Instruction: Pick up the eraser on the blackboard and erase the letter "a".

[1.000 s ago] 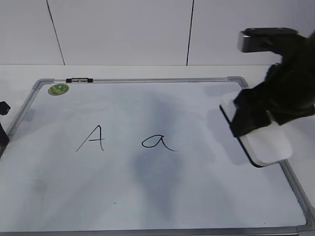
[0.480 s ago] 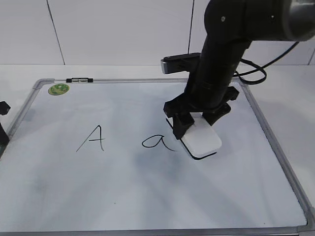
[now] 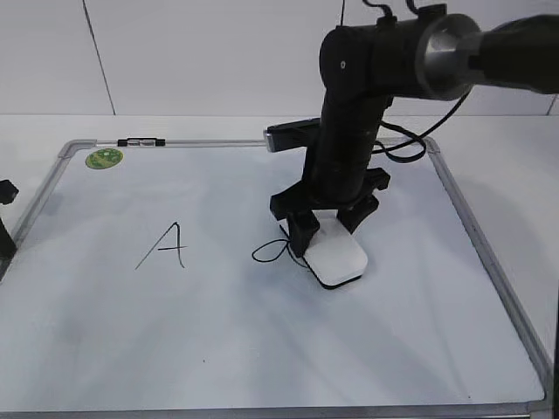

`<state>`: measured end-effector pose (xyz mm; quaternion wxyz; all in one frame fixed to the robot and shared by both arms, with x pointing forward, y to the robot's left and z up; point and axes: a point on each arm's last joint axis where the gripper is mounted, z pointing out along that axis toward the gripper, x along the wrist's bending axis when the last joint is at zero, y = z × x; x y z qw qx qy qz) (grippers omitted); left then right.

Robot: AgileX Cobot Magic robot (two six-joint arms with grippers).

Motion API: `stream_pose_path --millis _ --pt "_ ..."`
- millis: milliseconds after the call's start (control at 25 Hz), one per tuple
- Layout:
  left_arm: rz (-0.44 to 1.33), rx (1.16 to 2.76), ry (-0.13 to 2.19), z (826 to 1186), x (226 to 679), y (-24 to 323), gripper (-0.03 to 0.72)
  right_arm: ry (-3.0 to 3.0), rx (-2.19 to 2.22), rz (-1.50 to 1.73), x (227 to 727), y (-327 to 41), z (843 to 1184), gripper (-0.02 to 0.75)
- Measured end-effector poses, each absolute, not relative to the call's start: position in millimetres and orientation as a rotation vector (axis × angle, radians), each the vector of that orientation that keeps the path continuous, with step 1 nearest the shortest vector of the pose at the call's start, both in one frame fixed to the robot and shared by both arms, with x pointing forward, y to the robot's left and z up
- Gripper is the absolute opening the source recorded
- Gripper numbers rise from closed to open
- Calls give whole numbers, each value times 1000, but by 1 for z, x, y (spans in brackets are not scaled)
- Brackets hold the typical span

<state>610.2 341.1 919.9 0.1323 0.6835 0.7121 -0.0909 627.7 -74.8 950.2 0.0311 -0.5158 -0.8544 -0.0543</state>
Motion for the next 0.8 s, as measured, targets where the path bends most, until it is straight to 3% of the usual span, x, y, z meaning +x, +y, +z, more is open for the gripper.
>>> stream_pose_path --millis 240,600,800 --pt "-263 1986 2066 920 610 341 17 -2666 -1532 -143 632 -60 945 539" --pt "-263 1988 2066 920 610 341 17 -2821 -1234 -152 587 14 941 539" --pt "-264 1991 2066 920 610 341 17 -2847 -1212 -142 581 21 941 539"
